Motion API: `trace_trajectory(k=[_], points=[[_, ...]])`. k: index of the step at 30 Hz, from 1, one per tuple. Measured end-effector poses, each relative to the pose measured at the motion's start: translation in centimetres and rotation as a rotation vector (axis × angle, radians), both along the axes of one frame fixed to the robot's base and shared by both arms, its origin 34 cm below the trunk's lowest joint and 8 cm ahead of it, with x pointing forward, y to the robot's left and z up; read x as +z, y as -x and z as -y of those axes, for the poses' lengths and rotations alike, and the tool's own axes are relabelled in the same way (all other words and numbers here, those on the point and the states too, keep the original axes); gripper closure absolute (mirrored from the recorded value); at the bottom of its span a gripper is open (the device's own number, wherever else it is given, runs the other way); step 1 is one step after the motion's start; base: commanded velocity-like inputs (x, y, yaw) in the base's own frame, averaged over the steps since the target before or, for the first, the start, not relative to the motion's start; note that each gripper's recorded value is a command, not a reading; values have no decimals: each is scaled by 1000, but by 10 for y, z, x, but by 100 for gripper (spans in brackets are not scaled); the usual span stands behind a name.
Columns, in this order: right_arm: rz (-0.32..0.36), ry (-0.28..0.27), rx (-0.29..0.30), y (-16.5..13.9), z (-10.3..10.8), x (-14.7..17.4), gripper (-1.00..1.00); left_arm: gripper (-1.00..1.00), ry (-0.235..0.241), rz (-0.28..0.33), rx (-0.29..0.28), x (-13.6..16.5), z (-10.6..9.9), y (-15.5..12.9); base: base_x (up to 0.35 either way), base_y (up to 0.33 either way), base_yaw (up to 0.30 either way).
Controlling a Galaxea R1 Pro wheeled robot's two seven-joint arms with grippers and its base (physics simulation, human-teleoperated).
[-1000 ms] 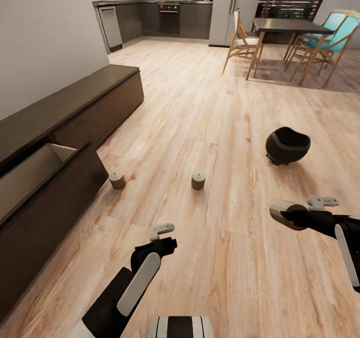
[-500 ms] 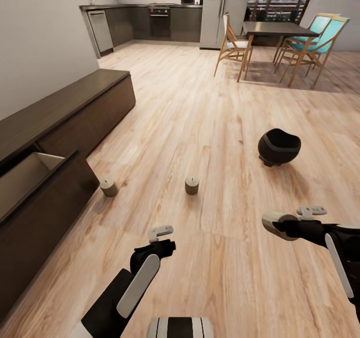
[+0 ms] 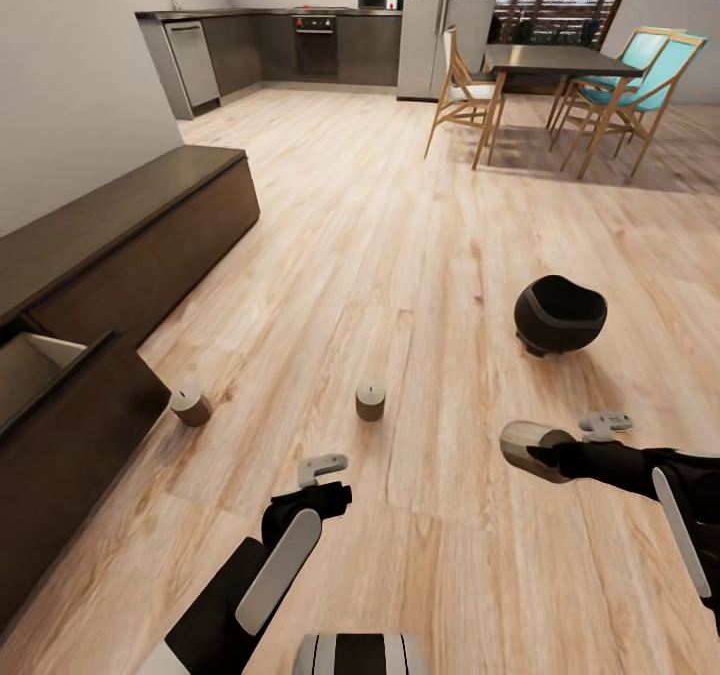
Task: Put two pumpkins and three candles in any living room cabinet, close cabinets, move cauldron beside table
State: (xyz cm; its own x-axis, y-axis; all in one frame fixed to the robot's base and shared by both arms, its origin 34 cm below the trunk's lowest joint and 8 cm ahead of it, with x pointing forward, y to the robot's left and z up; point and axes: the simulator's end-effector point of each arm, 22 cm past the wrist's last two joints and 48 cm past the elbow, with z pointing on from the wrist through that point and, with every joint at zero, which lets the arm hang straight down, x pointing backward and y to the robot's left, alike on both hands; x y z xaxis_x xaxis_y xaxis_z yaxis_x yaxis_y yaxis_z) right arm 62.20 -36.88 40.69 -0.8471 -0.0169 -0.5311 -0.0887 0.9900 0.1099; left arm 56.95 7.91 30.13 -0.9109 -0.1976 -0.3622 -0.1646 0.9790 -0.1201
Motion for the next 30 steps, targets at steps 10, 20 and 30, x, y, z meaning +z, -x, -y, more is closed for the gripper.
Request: trace_trajectory(k=[10,20,30], points=[[-27,-97,118,8,-46,-4,100,-100,-1,-7,1,-3,-3,1,334,-138,-145],[-57,-104,197,16,-76,-14,100,-100,-11,-33,-24,-6,-5,8,333,91,-266],[-85,-107,262,25,-100,-22,100,-100,-4,-44,-53,-11,-11,11,292,200,-40]])
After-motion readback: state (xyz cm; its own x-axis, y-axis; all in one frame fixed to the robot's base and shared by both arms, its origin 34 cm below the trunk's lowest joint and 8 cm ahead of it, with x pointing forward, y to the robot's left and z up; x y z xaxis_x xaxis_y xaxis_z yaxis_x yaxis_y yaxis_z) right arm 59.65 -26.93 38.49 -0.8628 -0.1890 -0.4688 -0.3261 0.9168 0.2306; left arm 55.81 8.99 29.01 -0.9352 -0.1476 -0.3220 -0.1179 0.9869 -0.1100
